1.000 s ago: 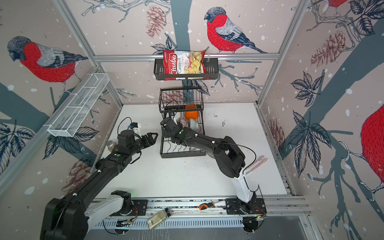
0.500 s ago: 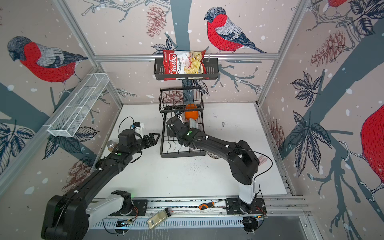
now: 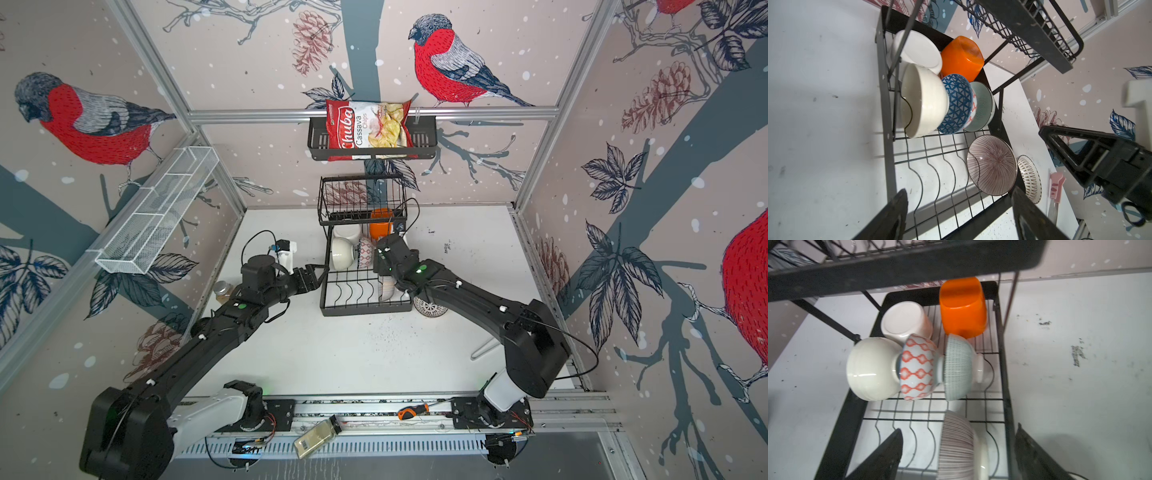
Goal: Load the bowls into the dish rack
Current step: 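Open the right gripper and move it to the maroon-patterned bowl on the table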
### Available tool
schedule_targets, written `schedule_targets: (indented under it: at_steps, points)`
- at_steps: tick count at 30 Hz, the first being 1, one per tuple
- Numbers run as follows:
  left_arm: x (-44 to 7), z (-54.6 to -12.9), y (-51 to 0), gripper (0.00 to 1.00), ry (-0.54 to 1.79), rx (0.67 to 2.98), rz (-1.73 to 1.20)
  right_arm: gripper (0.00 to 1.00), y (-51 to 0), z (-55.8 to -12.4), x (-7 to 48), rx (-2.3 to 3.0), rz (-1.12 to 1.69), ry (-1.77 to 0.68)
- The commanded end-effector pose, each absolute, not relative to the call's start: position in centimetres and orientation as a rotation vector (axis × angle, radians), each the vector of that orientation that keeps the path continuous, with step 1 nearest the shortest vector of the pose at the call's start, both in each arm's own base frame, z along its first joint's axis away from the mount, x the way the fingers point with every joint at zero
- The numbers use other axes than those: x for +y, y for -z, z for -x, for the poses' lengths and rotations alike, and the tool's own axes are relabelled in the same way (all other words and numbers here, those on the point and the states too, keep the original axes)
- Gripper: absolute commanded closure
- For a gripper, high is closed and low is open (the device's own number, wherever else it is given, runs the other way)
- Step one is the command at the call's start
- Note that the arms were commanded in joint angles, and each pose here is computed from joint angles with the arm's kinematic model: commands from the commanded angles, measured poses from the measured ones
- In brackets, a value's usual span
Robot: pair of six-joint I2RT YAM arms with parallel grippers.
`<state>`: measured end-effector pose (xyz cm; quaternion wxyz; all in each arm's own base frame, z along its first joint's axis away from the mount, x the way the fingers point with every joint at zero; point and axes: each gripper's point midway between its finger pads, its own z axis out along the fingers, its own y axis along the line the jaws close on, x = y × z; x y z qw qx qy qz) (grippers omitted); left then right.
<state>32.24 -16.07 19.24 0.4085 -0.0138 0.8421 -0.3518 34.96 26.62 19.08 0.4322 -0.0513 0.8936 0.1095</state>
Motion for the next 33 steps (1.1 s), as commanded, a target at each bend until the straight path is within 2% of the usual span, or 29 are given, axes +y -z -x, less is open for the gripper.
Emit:
schedule_targets:
  at_steps: [1,9,22,33]
  points:
    - [-17.1,-32.5,-20.3,0.22,0.906,2.089,-0.002,0.16,-18.1,-34.0,24.2,2.283,0.073,-0.296]
    - [-19.6,-32.2,-20.9,0.22,1.003,2.079,-0.059,0.16,-16.4,-32.7,17.4,2.339,-0.069,-0.267]
    - [-23.2,-31.9,-20.8,0.22,1.036,2.109,-0.15,0.16,-11.9,-31.1,11.6,2.436,-0.224,-0.286]
    - [-23.7,-32.4,-19.9,0.22,1.051,2.133,-0.121,0.36,-8.1,-30.0,10.4,2.493,-0.257,-0.262]
